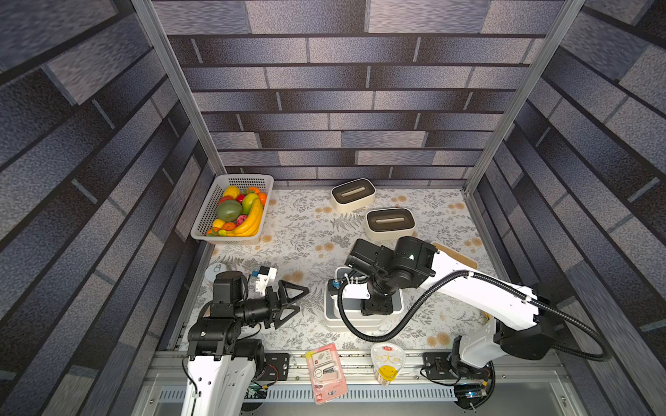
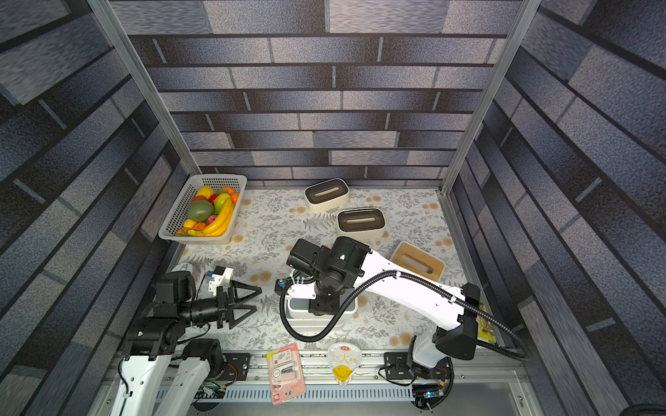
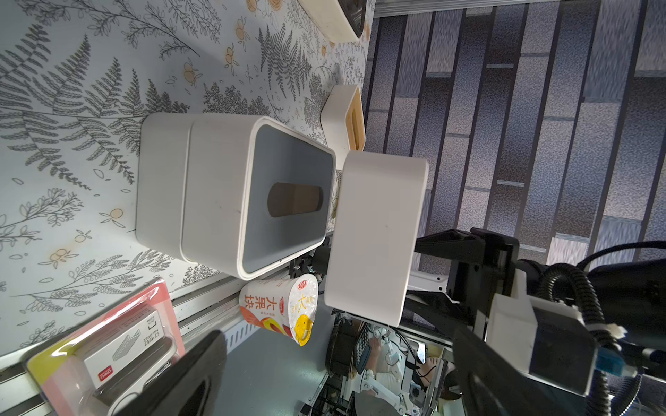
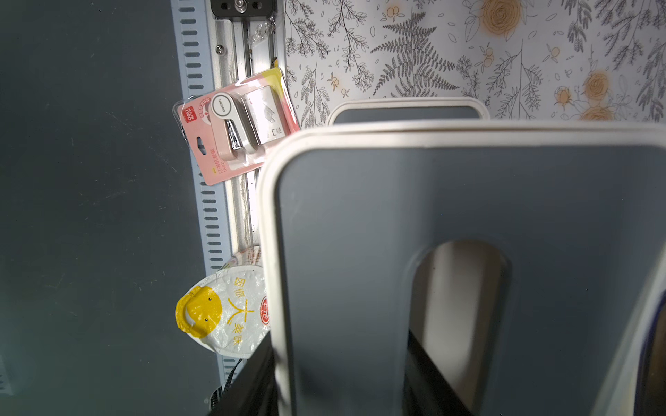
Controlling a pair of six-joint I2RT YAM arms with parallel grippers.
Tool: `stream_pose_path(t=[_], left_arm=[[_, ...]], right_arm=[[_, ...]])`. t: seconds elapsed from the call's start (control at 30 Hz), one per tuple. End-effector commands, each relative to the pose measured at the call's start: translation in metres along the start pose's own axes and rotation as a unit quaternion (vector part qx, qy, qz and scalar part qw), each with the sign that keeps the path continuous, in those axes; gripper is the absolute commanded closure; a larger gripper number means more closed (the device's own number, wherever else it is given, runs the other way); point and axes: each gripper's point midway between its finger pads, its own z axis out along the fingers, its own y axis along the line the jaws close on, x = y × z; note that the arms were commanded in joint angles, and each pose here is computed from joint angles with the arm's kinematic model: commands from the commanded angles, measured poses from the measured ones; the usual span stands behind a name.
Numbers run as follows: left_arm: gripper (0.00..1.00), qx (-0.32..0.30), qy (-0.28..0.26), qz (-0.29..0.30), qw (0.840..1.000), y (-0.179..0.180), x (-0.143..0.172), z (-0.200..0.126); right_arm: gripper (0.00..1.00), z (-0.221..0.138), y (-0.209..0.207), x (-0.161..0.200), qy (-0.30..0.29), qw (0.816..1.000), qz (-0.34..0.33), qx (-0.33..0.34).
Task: Stack the tissue boxes
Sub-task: Place the tissue box at the tissue box.
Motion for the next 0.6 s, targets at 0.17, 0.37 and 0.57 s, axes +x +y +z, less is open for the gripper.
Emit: stream_pose_path(t=[0.17,0.37,0.57], left_arm=[[0.00,-0.007,0.015,-0.012,1.000,0.008,0.009,0.000],[0.00,-0.009,0.018,-0.015,1.000,0.012,0.010,0.001],[0.00,-0.014,0.019,-0.015,1.000,0.017,0.010,0.003]], right_arm=[[0.62,0.012,0.001,-0.014,0.001,1.000,-0.008,0.003],[0.62,0.017,0.000,-0.017,0.011,1.000,-0.015,0.008],[0.62,0.021,-0.006,-0.013,0.024,0.999,-0.014,0.021]])
